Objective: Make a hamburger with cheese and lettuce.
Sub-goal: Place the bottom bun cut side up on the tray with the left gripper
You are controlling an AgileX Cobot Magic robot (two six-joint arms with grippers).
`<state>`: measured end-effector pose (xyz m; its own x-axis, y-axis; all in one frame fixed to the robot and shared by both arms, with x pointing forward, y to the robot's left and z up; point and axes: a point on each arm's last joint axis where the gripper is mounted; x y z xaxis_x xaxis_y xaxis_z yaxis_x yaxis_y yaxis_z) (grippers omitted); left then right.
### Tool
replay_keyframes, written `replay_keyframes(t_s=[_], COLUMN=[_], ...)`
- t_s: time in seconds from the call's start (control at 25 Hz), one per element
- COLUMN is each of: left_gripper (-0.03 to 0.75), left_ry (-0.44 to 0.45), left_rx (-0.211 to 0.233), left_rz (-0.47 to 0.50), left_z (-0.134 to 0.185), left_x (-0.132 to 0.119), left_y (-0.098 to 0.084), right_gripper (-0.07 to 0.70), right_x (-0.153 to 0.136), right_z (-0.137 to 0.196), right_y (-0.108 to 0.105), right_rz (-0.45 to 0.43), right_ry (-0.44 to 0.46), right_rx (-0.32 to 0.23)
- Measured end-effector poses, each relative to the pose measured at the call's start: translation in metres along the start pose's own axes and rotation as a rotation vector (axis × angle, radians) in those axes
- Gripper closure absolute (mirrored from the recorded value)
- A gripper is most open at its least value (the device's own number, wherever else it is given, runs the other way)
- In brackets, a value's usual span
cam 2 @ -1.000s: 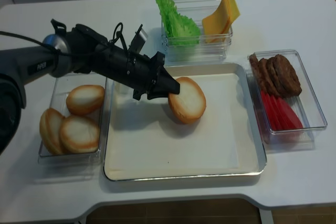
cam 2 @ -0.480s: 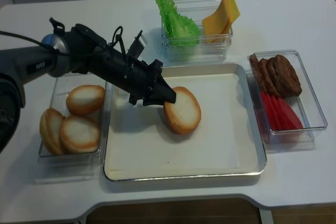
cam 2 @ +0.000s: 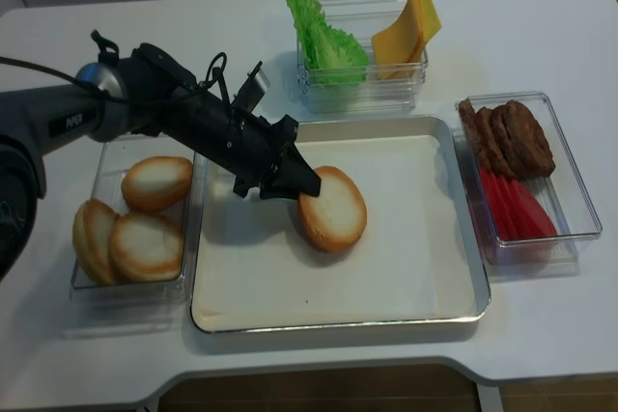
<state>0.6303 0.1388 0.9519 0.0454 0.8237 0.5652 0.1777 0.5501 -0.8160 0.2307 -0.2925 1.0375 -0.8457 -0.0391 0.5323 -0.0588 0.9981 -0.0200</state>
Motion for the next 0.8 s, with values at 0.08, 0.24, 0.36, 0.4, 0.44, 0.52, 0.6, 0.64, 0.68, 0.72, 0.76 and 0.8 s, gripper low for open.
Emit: replay_keyframes(t_s=[0.08, 0.24, 0.36, 0.4, 0.44, 0.52, 0.6, 0.64, 0.68, 0.72, 0.76, 0.8], left_gripper=[0.615, 0.615, 0.615, 0.608, 0.597, 0.566, 0.515, 0.48, 0.444, 0.414, 0.379, 0.347], left_ry=[0.0, 0.0, 0.0, 0.0, 0.0, 0.0, 0.0, 0.0, 0.0, -0.002, -0.005, -0.008], left_rx=[0.004, 0.012, 0.016, 0.016, 0.016, 0.023, 0.028, 0.029, 0.032, 0.033, 0.037, 0.041], left_rz=[0.0, 0.0, 0.0, 0.0, 0.0, 0.0, 0.0, 0.0, 0.0, 0.003, 0.008, 0.013], left_z=[0.0, 0.0, 0.0, 0.0, 0.0, 0.0, 0.0, 0.0, 0.0, -0.0002, -0.0004, -0.0007], left_x=[0.0, 0.0, 0.0, 0.0, 0.0, 0.0, 0.0, 0.0, 0.0, 0.0, 0.0, 0.0], left_y=[0.0, 0.0, 0.0, 0.0, 0.0, 0.0, 0.0, 0.0, 0.0, -0.0003, -0.0007, -0.0012], right_gripper=[-0.064, -0.064, -0.064, -0.064, -0.064, -0.064, -0.064, -0.065, -0.064, -0.064, -0.064, -0.064], right_x=[0.0, 0.0, 0.0, 0.0, 0.0, 0.0, 0.0, 0.0, 0.0, 0.0, 0.0, 0.0], right_z=[0.0, 0.0, 0.0, 0.0, 0.0, 0.0, 0.0, 0.0, 0.0, 0.0, 0.0, 0.0], right_y=[0.0, 0.0, 0.0, 0.0, 0.0, 0.0, 0.0, 0.0, 0.0, 0.0, 0.0, 0.0], right_rz=[0.0, 0.0, 0.0, 0.0, 0.0, 0.0, 0.0, 0.0, 0.0, 0.0, 0.0, 0.0], right_ry=[0.0, 0.0, 0.0, 0.0, 0.0, 0.0, 0.0, 0.0, 0.0, 0.0, 0.0, 0.0], right_rx=[0.0, 0.0, 0.0, 0.0, 0.0, 0.0, 0.0, 0.0, 0.0, 0.0, 0.0, 0.0])
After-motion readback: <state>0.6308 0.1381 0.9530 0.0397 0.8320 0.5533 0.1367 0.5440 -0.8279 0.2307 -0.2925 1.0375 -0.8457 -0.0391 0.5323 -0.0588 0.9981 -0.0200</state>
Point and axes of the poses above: a point on each arm's last joint axis where the gripper is mounted, x pointing back along that axis away from the gripper, y along the wrist's bending axis when the last joint is at zero, z = x × y, and after that the axes turned 1 degree about -x, right-handed
